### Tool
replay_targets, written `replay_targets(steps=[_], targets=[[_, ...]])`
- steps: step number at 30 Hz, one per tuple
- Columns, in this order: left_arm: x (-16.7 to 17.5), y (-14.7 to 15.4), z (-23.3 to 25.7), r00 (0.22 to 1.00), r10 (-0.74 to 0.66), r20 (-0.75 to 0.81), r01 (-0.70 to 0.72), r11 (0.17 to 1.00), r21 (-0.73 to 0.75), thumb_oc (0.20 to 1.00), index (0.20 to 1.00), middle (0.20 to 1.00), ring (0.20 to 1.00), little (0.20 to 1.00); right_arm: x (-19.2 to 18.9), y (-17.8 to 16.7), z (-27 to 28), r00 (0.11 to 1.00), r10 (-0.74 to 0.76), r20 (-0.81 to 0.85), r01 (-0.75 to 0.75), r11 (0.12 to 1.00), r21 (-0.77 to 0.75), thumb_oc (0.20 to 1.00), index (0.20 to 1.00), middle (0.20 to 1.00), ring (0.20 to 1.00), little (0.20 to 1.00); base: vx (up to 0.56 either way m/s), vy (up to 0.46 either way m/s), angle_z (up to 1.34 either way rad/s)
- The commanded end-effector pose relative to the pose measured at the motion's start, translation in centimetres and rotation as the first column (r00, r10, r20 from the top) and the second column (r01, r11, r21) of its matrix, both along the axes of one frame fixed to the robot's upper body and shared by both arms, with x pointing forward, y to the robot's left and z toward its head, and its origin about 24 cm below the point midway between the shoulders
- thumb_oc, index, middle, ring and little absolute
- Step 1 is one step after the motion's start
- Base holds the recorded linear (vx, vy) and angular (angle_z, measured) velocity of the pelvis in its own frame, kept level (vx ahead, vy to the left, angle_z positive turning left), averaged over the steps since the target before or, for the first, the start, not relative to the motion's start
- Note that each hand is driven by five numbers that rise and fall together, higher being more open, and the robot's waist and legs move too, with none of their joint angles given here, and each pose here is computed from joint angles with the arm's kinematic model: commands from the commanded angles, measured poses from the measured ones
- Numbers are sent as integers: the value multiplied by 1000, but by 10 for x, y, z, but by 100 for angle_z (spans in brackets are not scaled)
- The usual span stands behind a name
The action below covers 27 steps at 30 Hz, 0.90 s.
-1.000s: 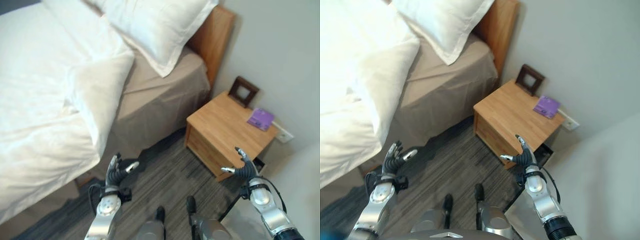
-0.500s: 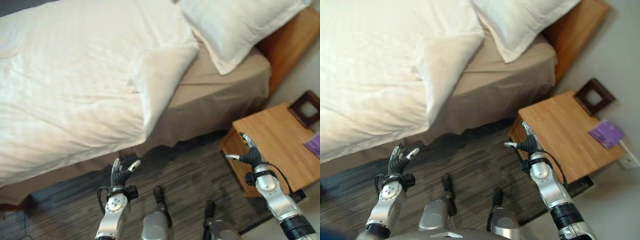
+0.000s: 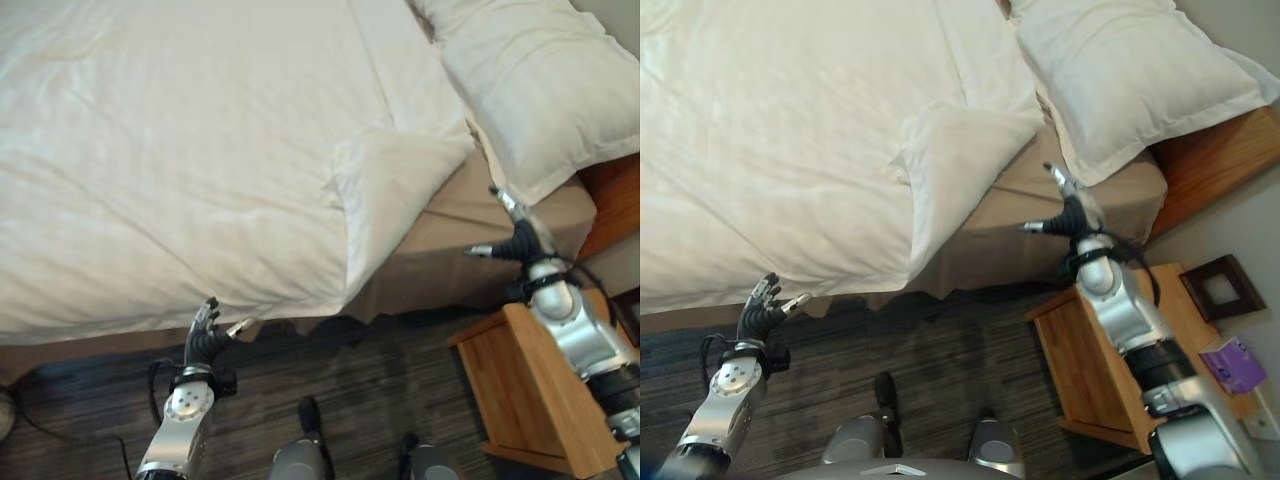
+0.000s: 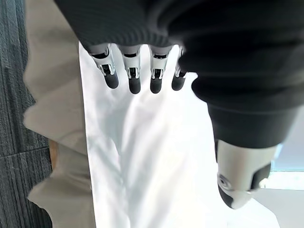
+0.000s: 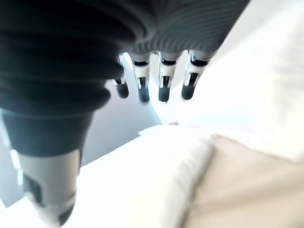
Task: Making the bed.
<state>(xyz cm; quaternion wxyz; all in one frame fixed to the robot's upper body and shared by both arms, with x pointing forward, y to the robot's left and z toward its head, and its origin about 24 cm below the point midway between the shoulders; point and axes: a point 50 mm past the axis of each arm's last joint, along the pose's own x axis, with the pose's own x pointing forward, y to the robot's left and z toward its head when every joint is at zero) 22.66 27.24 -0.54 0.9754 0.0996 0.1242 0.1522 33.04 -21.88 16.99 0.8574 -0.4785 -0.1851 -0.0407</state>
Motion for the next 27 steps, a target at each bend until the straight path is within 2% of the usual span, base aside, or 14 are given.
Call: replay_targets(steps=[1,4,7,14,19,27], targets=[[0,17,26,997,-34,73,27,994,105,1000,1000,1000,1000,1000,19,23,45,987,27,158,-16,997,-71,1000,1000,1000,1000,1000,193,2,88],[5,9,25,995,-62,77,54,993,105,1000,1000,1000,1000,1000,26,36,55,979,54,195,-41,997,-71,1000,1000,1000,1000,1000,69,-51,44],[8,5,27,992,-68,105,60,995,75,1000,1000,1000,1000,1000,32,42,97,953,58,296,-22,992,-123,1000,1000,1000,1000,1000,84,-93,4],[3,-12,10,993,-86,79,87,996,-9,1000,1000,1000,1000,1000,52,62,111,955,47,294,-15,994,-111,1000,1000,1000,1000,1000,86,-28,0],[6,-11,14,991,-82,107,85,996,-19,1000,1000,1000,1000,1000,67,65,125,960,-10,281,40,994,-102,1000,1000,1000,1000,1000,5,-29,17],[11,-3,21,989,-61,135,63,998,-4,1000,1000,1000,1000,1000,71,61,148,947,-49,317,86,991,-105,1000,1000,1000,1000,1000,-17,5,16]])
